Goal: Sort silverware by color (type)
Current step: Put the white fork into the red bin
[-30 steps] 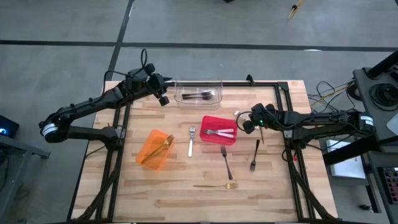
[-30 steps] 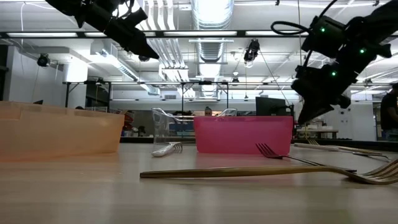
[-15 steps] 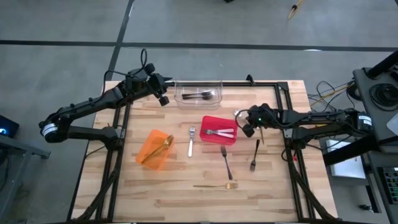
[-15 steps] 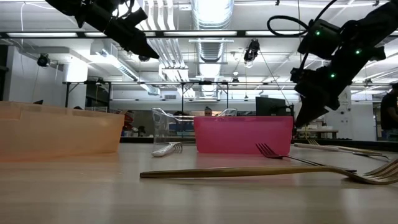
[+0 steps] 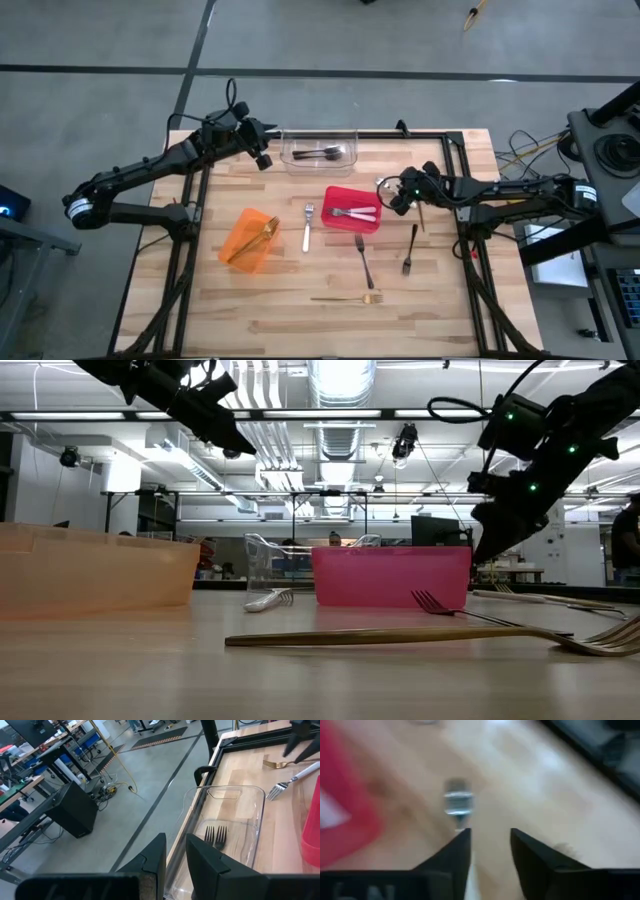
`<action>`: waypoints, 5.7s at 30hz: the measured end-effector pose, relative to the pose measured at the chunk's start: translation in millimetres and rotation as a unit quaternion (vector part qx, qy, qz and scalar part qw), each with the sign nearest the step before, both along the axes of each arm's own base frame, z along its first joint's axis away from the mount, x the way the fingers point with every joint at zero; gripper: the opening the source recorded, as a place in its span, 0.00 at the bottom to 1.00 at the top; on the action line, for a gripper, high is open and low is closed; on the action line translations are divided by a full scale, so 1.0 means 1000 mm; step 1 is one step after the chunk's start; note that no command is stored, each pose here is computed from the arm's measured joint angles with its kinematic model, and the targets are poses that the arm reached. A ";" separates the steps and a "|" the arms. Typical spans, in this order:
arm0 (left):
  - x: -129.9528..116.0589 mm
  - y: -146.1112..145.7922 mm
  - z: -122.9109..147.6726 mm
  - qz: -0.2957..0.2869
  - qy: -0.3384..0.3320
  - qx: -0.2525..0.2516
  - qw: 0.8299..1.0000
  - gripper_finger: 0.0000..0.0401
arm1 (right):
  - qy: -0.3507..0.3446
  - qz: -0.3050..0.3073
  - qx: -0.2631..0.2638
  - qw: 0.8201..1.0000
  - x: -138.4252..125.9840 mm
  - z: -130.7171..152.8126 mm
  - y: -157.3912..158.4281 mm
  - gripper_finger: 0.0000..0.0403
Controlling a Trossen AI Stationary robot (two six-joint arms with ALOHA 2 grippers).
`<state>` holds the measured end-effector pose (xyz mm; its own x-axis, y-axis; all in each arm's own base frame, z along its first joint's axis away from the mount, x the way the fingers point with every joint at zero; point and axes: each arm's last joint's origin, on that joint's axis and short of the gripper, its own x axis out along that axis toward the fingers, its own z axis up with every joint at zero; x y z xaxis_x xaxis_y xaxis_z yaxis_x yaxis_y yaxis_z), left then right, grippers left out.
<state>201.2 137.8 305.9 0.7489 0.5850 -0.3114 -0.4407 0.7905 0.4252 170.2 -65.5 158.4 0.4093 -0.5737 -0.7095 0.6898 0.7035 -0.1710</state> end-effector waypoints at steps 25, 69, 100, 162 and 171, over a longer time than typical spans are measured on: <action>0.000 0.000 0.000 0.000 -0.001 -0.001 1.000 0.14 | 0.048 0.063 0.053 0.995 0.004 -0.029 0.002 0.44; 0.004 -0.003 0.004 -0.075 -0.044 -0.024 0.996 0.14 | -0.244 0.117 -0.010 0.963 -0.002 0.068 0.001 0.10; 0.051 -0.052 0.024 -0.474 -0.199 0.012 0.858 0.15 | -0.457 0.517 0.068 0.721 0.108 0.112 -0.002 0.10; 0.092 -0.011 -0.021 -0.343 -0.265 -0.064 0.899 0.00 | -0.405 0.349 0.071 0.842 0.120 0.115 -0.039 0.43; 0.088 -0.006 -0.031 -0.171 -0.276 -0.040 0.945 0.00 | -0.313 0.251 -0.089 0.912 0.123 0.109 -0.032 0.44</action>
<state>288.8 132.3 274.5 0.9510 0.2706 0.1494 -0.2910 0.9468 0.1373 292.8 -97.9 267.1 0.9448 -0.2857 -0.1602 0.2898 0.9571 0.0024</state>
